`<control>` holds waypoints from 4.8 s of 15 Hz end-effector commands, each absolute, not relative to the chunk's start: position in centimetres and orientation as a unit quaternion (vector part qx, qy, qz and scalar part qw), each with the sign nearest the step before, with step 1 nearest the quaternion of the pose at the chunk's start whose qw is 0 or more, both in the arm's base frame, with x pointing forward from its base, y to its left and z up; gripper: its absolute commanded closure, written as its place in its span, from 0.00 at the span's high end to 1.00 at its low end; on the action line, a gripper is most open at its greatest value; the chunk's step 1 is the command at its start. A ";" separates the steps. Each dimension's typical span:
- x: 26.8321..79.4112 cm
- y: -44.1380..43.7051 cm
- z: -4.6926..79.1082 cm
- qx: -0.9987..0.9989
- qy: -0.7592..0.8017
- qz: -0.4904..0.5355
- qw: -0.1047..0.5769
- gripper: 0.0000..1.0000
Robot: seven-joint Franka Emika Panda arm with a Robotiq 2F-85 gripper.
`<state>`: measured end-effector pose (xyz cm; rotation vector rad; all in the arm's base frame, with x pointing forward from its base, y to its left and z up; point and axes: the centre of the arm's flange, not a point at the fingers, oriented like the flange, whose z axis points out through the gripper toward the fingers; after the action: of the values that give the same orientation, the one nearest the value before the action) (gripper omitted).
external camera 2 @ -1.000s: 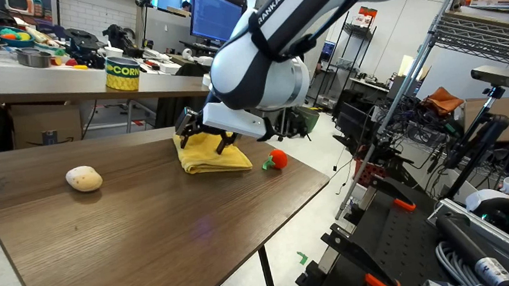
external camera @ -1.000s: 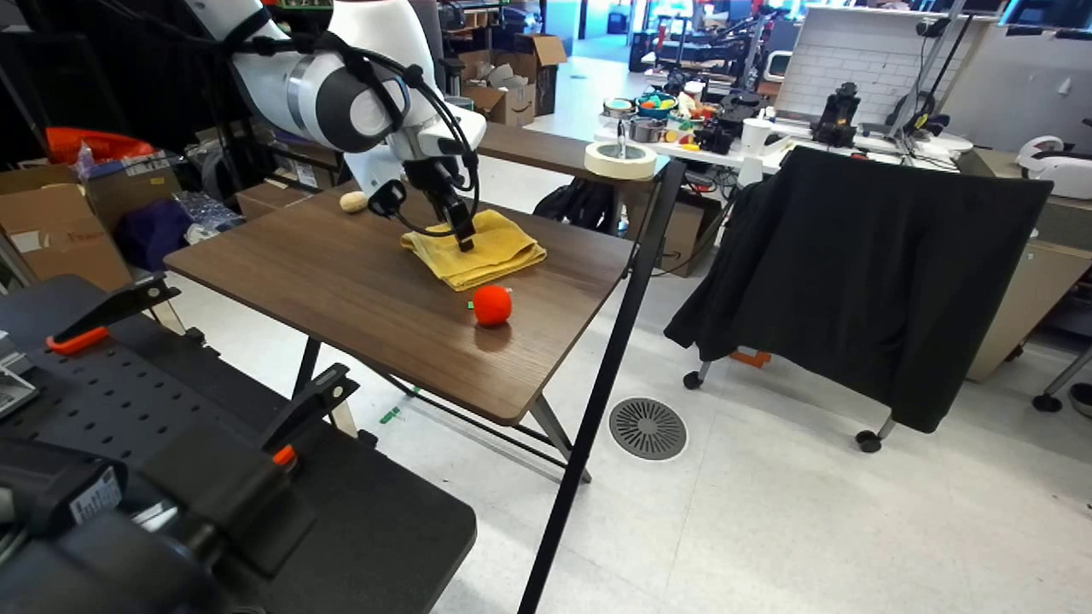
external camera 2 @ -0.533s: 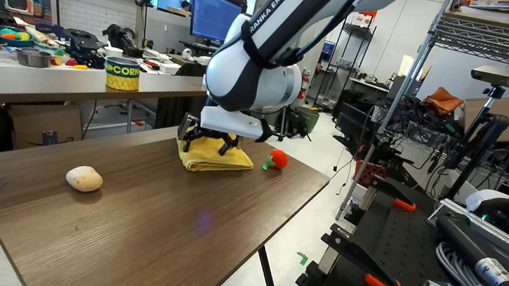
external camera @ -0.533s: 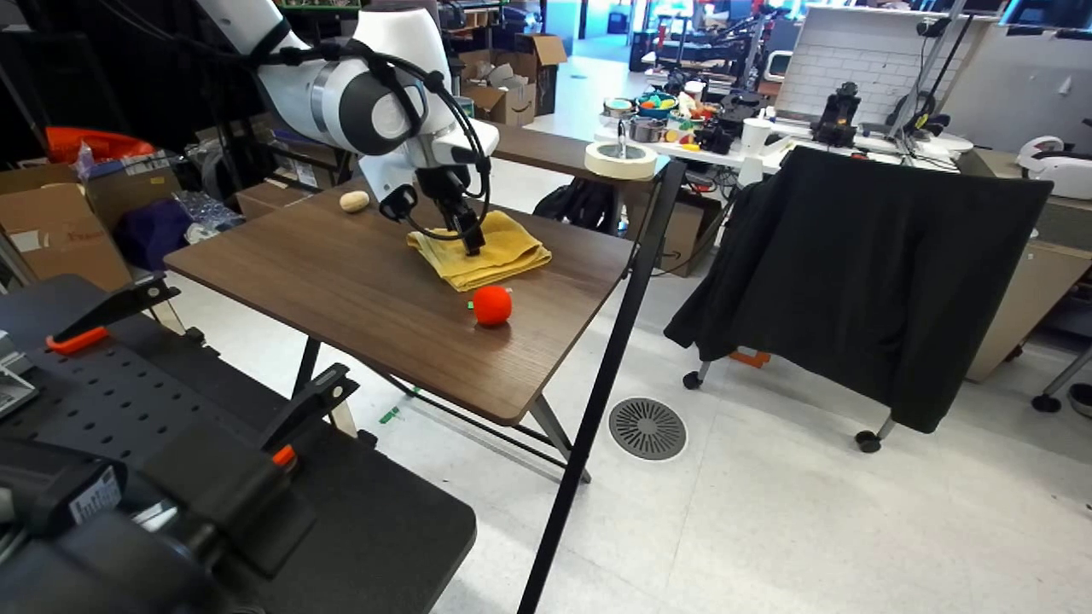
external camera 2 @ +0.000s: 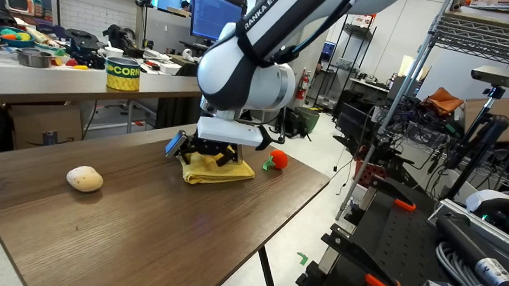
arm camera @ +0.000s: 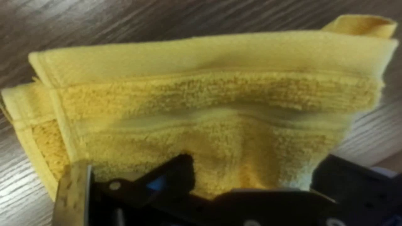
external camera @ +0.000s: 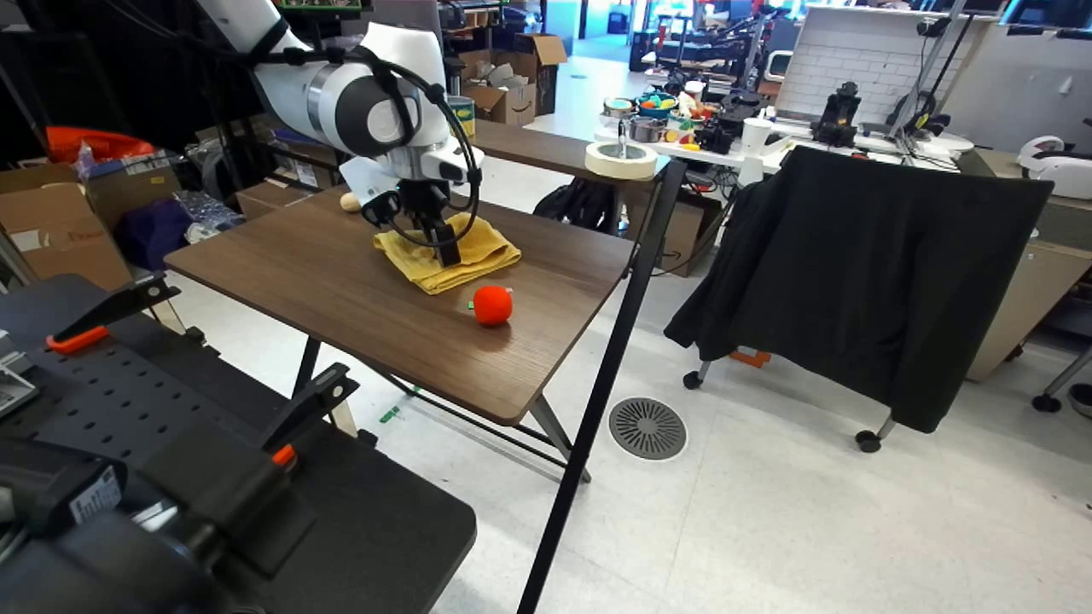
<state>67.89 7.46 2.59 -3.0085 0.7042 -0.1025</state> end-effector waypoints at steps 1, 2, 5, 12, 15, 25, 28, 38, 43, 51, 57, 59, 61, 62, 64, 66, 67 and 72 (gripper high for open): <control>69.9 3.6 -1.0 -0.960 0.281 -0.016 0.000 1.00; 70.5 1.9 -0.9 -0.951 0.307 -0.024 -0.006 1.00; 71.5 -4.7 -0.9 -0.921 0.386 -0.049 -0.021 1.00; 72.5 -8.6 -0.7 -0.867 0.483 -0.121 -0.016 1.00; 73.2 -3.4 -0.7 -0.882 0.445 -0.151 0.008 1.00; 73.2 17.2 -2.5 -0.950 0.257 -0.167 0.067 1.00; 72.8 16.3 -2.1 -0.953 0.249 -0.167 0.055 1.00; 68.1 3.7 -1.6 -0.950 0.273 -0.138 -0.059 1.00; 64.6 10.5 -0.2 -0.979 0.164 -0.121 -0.027 1.00; 57.9 18.5 3.9 -0.996 -0.019 -0.068 0.047 1.00; 56.0 9.8 4.3 -0.998 0.069 0.013 -0.003 1.00; 55.7 5.7 3.0 -0.993 0.108 0.043 -0.024 1.00; 55.5 2.4 1.6 -0.985 0.145 0.076 -0.043 1.00; 55.5 1.4 1.4 -0.981 0.160 0.097 -0.048 1.00; 55.8 1.5 1.0 -0.981 0.150 0.115 -0.041 1.00; 56.1 3.3 0.5 -0.985 0.116 0.122 -0.027 1.00; 56.3 4.5 0.2 -0.987 0.094 0.126 -0.018 1.00; 56.3 15.4 -1.3 -0.997 -0.004 0.069 0.033 1.00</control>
<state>56.43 9.48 2.20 -3.1011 0.1687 0.3049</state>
